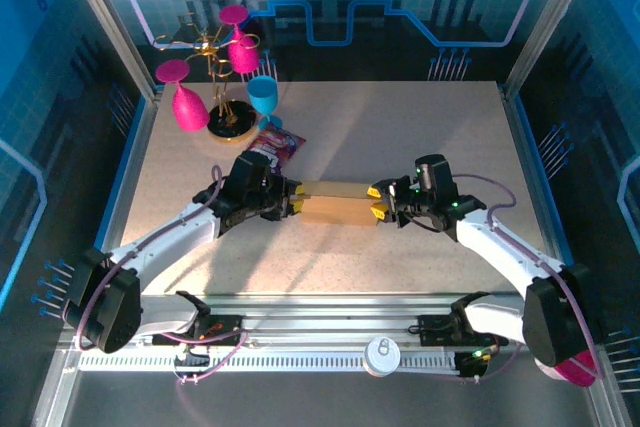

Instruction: Fold the paper box

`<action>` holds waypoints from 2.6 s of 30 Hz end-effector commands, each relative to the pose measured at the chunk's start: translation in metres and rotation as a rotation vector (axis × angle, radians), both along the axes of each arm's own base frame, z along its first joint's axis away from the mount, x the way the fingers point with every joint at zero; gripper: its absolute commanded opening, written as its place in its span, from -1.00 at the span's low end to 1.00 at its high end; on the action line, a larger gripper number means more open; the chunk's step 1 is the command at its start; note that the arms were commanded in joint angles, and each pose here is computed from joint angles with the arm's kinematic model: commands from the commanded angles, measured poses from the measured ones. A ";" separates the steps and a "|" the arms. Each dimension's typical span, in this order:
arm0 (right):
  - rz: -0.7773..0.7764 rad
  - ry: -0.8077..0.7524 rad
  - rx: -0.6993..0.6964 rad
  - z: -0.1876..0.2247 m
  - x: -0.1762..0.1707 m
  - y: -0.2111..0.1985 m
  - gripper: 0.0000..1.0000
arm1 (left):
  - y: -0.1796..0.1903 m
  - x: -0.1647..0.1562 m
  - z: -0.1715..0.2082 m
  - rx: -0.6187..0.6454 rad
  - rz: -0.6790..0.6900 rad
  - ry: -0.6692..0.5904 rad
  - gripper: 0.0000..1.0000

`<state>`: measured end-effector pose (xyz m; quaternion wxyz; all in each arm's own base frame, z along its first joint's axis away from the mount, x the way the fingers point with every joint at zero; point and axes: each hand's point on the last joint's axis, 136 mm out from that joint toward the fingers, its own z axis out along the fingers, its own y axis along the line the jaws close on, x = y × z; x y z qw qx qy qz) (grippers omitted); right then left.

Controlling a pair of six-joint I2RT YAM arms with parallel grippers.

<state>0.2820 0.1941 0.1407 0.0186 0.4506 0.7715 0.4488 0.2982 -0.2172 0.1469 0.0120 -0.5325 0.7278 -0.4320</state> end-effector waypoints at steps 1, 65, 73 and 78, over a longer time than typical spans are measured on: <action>0.013 0.071 -0.086 -0.022 -0.010 -0.011 -0.27 | 0.015 -0.017 -0.031 0.059 0.015 0.098 -0.52; 0.305 -0.405 -0.900 0.083 -0.029 -0.122 0.99 | 0.096 -0.043 0.025 0.452 -0.191 -0.290 0.99; -0.007 -0.616 -1.448 0.100 -0.019 -0.209 0.99 | 0.252 -0.074 0.067 1.214 0.199 -0.160 0.99; 0.058 -0.792 -1.770 0.068 -0.005 -0.219 0.99 | 0.260 -0.046 0.040 1.610 -0.159 -0.301 0.99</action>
